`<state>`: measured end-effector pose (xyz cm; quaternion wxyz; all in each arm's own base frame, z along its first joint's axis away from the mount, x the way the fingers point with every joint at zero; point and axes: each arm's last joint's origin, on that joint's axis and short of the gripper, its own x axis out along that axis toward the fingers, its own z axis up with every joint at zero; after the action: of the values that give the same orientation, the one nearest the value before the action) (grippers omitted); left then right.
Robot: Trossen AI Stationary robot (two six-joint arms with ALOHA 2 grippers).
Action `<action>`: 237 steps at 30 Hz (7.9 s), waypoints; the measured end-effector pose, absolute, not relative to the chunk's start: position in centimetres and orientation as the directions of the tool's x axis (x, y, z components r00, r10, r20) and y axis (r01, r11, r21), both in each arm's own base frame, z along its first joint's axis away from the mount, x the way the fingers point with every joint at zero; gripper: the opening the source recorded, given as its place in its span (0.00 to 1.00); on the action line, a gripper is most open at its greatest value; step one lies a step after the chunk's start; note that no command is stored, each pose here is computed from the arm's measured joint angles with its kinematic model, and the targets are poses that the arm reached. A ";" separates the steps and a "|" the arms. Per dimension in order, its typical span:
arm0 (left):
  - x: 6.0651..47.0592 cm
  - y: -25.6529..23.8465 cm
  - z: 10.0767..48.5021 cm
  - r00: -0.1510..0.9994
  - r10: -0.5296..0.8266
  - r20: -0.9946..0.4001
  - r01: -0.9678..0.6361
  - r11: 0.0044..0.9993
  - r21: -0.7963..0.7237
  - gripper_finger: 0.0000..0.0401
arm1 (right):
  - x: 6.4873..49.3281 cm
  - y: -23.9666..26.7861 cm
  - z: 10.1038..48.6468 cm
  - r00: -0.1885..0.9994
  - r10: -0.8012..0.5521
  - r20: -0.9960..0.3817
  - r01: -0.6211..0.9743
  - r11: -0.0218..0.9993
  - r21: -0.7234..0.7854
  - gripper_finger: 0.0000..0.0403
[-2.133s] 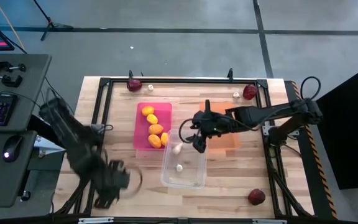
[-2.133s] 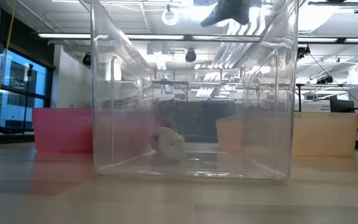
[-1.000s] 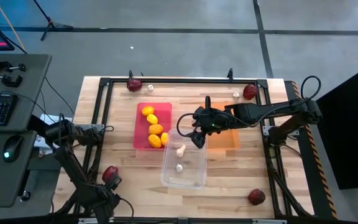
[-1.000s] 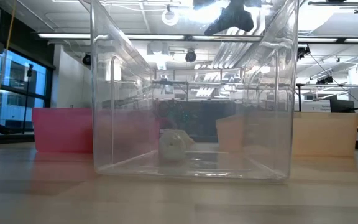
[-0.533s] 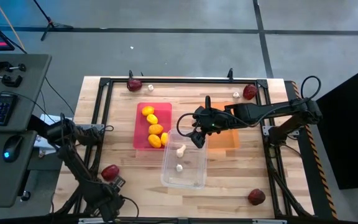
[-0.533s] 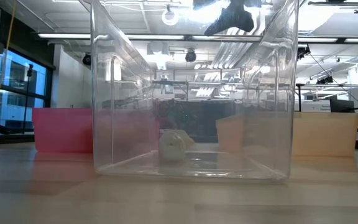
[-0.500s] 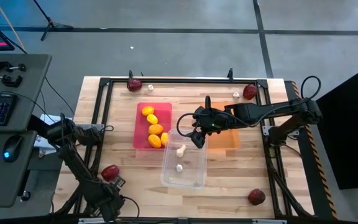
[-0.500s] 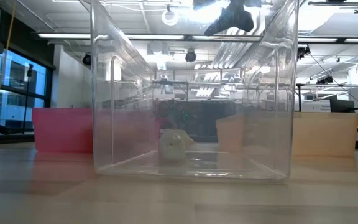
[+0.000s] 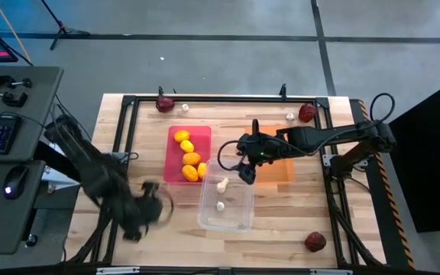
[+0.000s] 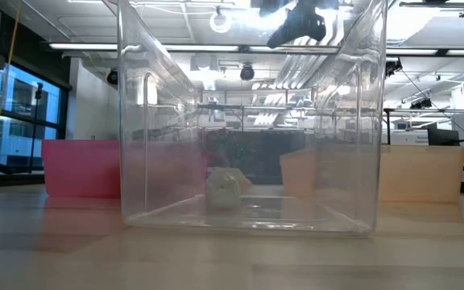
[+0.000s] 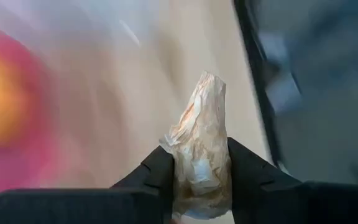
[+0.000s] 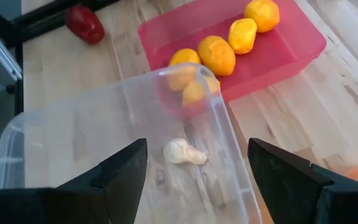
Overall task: Sort produce into baskets
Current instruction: Put the garlic into the transparent bin
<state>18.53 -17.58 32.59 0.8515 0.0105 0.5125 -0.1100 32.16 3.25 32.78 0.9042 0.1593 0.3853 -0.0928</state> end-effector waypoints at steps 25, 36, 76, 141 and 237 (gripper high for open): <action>38.2 -7.6 28.9 0.804 -0.132 -0.580 -0.015 0.970 -0.241 0.56 | 20.5 3.3 37.0 0.560 -0.330 -0.760 0.523 0.852 0.015 0.67; 31.5 -0.8 37.2 0.846 0.293 -0.446 -0.376 0.920 -0.108 0.62 | 16.0 1.6 27.1 0.309 -0.461 -0.832 0.880 0.470 0.066 0.67; 23.9 22.8 36.5 0.850 0.329 -0.410 -0.359 0.933 0.004 0.62 | 15.6 -13.8 16.5 -0.402 -0.058 -0.914 0.804 -0.500 -0.322 0.67; 23.6 23.1 37.0 0.854 0.359 -0.375 -0.370 0.928 0.046 0.62 | 10.4 -9.9 13.8 -0.247 -0.256 -0.935 0.496 -0.862 0.105 0.67; 22.3 18.9 28.8 0.344 0.379 -0.859 -0.659 0.749 0.067 0.62 | 33.0 6.1 33.4 0.496 -0.321 -0.807 0.751 0.625 0.213 0.69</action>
<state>22.32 18.90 28.85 0.8064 -0.1477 0.4737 0.3218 32.99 6.06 33.41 0.8174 0.2829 0.3801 -0.3277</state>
